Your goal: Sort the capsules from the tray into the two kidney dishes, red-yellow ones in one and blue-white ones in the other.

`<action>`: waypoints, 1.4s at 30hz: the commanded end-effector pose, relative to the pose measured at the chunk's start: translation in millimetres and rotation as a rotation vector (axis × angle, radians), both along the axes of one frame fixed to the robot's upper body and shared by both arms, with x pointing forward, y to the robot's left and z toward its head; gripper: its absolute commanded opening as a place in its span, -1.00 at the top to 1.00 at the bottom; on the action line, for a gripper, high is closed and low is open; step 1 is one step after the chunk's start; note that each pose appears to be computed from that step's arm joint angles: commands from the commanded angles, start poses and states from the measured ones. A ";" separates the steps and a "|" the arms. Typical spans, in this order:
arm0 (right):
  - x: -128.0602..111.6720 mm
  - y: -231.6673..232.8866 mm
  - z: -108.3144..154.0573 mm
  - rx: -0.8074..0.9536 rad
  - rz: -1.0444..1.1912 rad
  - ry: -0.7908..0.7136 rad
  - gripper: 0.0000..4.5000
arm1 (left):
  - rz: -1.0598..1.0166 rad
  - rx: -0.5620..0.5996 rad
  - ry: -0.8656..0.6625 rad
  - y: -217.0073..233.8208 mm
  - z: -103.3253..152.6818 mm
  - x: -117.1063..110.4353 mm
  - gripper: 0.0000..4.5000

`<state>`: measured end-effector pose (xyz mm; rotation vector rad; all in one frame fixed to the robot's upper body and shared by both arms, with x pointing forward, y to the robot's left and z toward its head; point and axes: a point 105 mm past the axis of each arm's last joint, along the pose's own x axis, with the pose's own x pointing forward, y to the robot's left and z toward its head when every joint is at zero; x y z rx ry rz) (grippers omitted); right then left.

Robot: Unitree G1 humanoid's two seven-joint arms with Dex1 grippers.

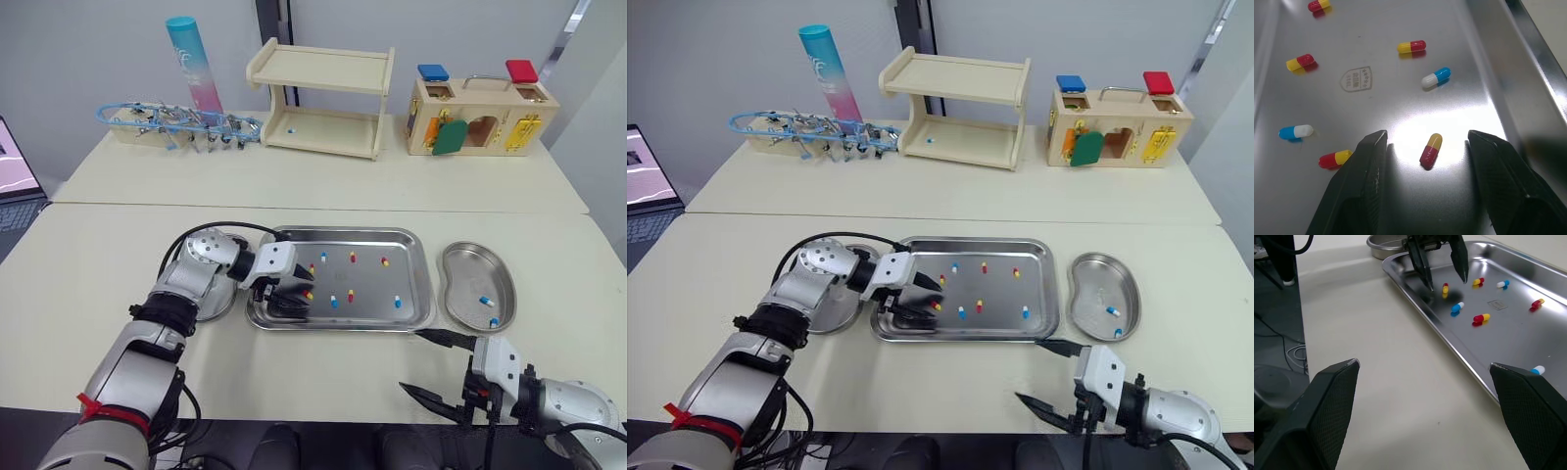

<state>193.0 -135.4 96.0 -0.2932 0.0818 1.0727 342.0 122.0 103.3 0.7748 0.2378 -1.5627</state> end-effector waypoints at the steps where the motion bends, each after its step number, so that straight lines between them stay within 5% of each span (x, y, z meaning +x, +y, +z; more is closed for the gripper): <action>1: 4.0 -2.4 9.7 0.013 -0.021 -0.055 -1.00 | -0.021 0.013 -0.023 -1.7 3.9 1.3 -0.19; 8: 7.2 -3.0 12.8 0.015 -0.025 -0.057 -1.00 | -0.031 0.051 -0.008 0.9 -6.0 -1.1 -0.19; 11: 7.8 -2.8 13.7 0.018 -0.025 -0.055 -1.00 | -0.040 0.053 -0.002 -1.0 -9.5 -3.7 0.05; 18: 7.5 -1.8 14.9 0.017 -0.020 -0.051 -1.00 | -0.052 0.063 0.011 -3.0 -15.3 -8.0 0.99; 26: 10.1 -0.7 13.9 0.019 -0.034 -0.063 -1.00 | -0.041 0.014 0.018 -2.9 -3.4 -13.6 0.99; 42: 17.9 5.1 16.9 0.038 -0.011 -0.097 -1.00 | 0.363 -0.235 -0.067 56.6 82.0 -22.9 0.99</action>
